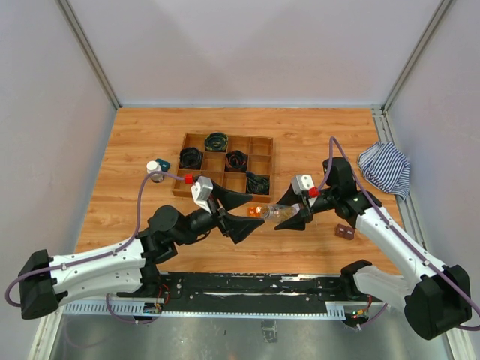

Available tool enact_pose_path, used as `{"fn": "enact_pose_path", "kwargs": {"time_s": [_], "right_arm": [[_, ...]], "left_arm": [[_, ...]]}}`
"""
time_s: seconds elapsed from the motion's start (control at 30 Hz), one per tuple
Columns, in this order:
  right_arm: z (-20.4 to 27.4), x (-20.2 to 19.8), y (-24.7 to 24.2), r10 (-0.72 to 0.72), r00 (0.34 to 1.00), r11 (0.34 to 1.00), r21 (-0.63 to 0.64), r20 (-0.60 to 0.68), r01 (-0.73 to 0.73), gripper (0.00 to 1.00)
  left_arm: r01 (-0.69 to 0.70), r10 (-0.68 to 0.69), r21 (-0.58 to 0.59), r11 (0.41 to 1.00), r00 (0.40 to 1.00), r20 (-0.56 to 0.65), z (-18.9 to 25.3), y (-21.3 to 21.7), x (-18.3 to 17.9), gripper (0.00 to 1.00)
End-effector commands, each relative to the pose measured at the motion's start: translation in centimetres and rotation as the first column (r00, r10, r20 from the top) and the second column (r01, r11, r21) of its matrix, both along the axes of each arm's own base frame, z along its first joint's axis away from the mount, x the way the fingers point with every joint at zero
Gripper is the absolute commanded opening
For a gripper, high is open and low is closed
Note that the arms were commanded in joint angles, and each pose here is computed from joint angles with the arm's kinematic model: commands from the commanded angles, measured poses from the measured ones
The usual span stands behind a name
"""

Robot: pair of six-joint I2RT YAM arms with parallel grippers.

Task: Sort the pills into containers
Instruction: Unscrew the lid of the pill bottle.

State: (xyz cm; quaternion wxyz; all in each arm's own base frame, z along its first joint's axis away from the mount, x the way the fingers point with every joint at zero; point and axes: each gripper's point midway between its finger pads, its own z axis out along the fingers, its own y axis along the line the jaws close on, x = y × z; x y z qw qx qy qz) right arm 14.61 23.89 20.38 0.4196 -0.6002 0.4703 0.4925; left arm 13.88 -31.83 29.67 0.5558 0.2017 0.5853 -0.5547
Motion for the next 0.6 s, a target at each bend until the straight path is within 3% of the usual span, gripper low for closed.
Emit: {"fn": "enact_pose_path", "kwargs": {"time_s": [0.0, 0.57], "right_arm": [[1.5, -0.5, 0.1, 0.036, 0.998, 0.998, 0.046, 0.045, -0.038, 0.01], [2.1, -1.0, 0.1, 0.051, 0.997, 0.997, 0.061, 0.05, -0.054, 0.01]], "left_arm": [[-0.019, 0.018, 0.017, 1.0, 0.996, 0.087, -0.3, 1.3, -0.4, 0.99], [0.048, -0.054, 0.027, 0.998, 0.952, 0.303, -1.7, 3.1, -3.1, 0.99]]}}
